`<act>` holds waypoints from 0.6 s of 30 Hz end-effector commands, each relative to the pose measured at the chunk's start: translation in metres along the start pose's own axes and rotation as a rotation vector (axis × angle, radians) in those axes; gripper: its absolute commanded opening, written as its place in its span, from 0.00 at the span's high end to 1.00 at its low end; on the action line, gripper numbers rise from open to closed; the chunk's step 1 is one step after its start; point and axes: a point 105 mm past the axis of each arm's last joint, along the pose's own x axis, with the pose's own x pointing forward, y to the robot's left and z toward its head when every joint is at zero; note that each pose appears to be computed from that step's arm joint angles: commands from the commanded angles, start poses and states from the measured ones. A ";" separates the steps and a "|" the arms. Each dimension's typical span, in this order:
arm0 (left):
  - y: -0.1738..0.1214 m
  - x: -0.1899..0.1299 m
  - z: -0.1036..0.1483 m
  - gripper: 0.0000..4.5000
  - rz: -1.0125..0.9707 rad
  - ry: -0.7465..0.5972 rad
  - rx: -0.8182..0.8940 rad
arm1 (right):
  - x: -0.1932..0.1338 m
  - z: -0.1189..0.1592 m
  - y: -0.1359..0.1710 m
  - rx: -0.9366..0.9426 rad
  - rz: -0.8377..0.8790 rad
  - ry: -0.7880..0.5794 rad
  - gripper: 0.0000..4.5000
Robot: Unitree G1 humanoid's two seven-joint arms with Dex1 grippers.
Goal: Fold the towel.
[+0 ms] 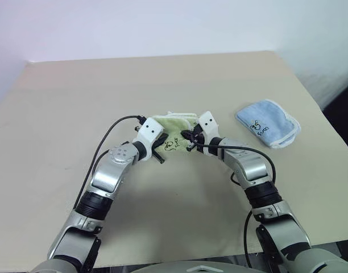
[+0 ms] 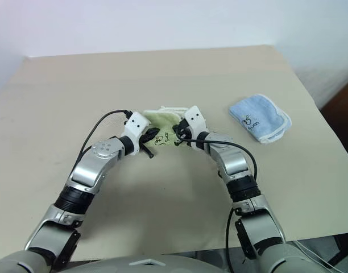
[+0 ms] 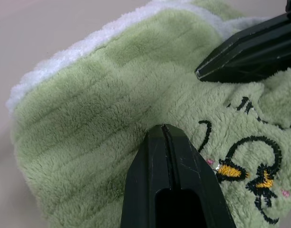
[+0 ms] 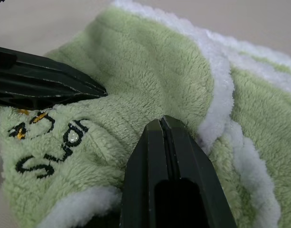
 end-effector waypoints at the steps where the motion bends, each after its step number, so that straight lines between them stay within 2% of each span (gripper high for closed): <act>1: 0.021 -0.019 0.050 1.00 0.059 -0.244 -0.179 | -0.016 0.032 -0.004 -0.084 -0.005 -0.122 1.00; 3: 0.035 -0.031 0.063 1.00 0.098 -0.318 -0.284 | -0.026 0.044 -0.004 -0.121 0.003 -0.167 1.00; 5: 0.049 -0.044 0.066 1.00 0.134 -0.341 -0.363 | -0.038 0.056 -0.009 -0.139 -0.011 -0.201 1.00; 9: 0.067 -0.053 0.044 1.00 0.185 -0.259 -0.520 | -0.052 0.068 -0.020 -0.161 -0.058 -0.231 1.00; 12: 0.073 -0.052 0.019 0.86 0.203 -0.170 -0.696 | -0.060 0.076 -0.028 -0.178 -0.095 -0.250 1.00; 18: 0.064 -0.048 0.007 0.40 0.131 -0.099 -0.846 | -0.066 0.083 -0.036 -0.186 -0.127 -0.269 1.00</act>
